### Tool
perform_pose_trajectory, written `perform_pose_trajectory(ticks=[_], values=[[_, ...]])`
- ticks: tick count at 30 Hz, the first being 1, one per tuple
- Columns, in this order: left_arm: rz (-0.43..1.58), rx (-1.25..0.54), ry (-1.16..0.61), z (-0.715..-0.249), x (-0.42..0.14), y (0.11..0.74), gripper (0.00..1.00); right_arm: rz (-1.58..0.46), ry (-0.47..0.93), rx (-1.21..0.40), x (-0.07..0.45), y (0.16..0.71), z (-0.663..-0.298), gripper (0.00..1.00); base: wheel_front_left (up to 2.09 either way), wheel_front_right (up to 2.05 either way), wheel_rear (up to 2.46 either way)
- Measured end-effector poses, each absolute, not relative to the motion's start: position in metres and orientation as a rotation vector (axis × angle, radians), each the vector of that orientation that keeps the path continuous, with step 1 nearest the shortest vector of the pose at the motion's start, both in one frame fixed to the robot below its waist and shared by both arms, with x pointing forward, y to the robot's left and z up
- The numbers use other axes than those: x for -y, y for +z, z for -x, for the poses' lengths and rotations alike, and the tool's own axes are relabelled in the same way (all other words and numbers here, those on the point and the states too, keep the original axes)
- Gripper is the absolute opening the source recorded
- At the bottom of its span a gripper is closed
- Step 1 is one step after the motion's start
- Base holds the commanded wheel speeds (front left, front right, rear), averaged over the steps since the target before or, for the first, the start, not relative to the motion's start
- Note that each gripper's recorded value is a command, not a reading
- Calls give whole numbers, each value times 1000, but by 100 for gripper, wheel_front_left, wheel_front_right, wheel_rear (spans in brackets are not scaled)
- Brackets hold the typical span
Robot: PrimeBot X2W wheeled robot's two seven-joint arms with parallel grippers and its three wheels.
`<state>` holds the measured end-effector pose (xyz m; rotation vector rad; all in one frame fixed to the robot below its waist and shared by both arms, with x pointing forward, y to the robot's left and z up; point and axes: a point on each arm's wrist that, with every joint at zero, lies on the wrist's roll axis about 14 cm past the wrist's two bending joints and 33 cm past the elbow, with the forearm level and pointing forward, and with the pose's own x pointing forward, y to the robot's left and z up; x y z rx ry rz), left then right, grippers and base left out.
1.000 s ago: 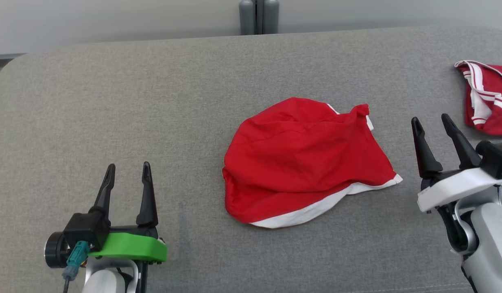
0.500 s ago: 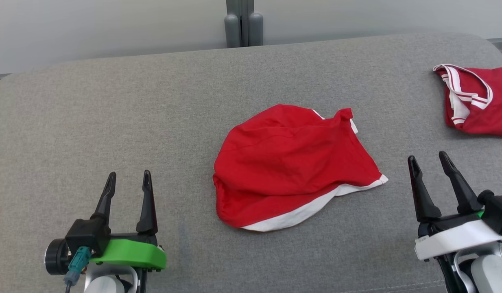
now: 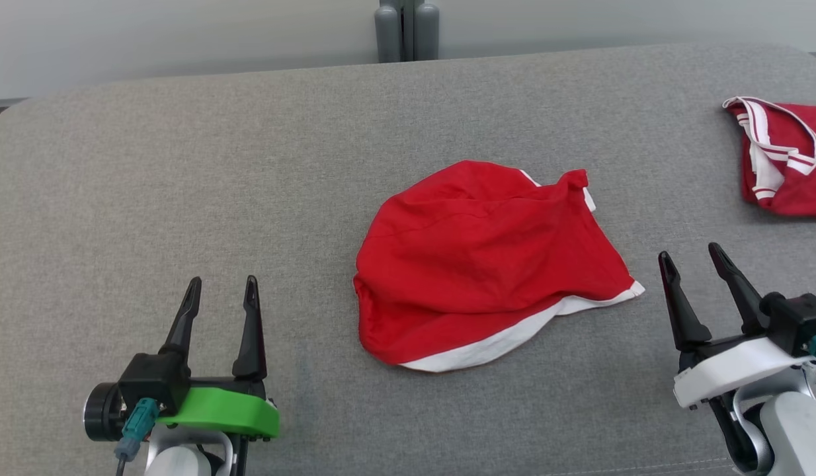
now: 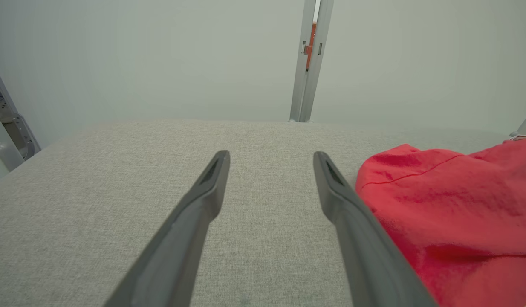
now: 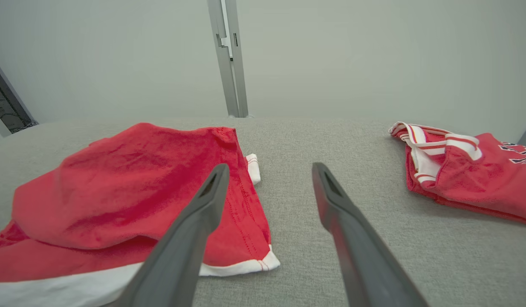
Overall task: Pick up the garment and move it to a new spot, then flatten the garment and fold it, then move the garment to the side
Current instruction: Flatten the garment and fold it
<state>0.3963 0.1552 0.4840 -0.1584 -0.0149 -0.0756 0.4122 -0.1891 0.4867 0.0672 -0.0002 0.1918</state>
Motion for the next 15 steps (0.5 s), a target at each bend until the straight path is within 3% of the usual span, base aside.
perform_pose_trajectory(ticks=[15], values=[[163,-1,-22,-401,-168,478,100,-23,232,-276,178,400,-438,100,0,0,0]])
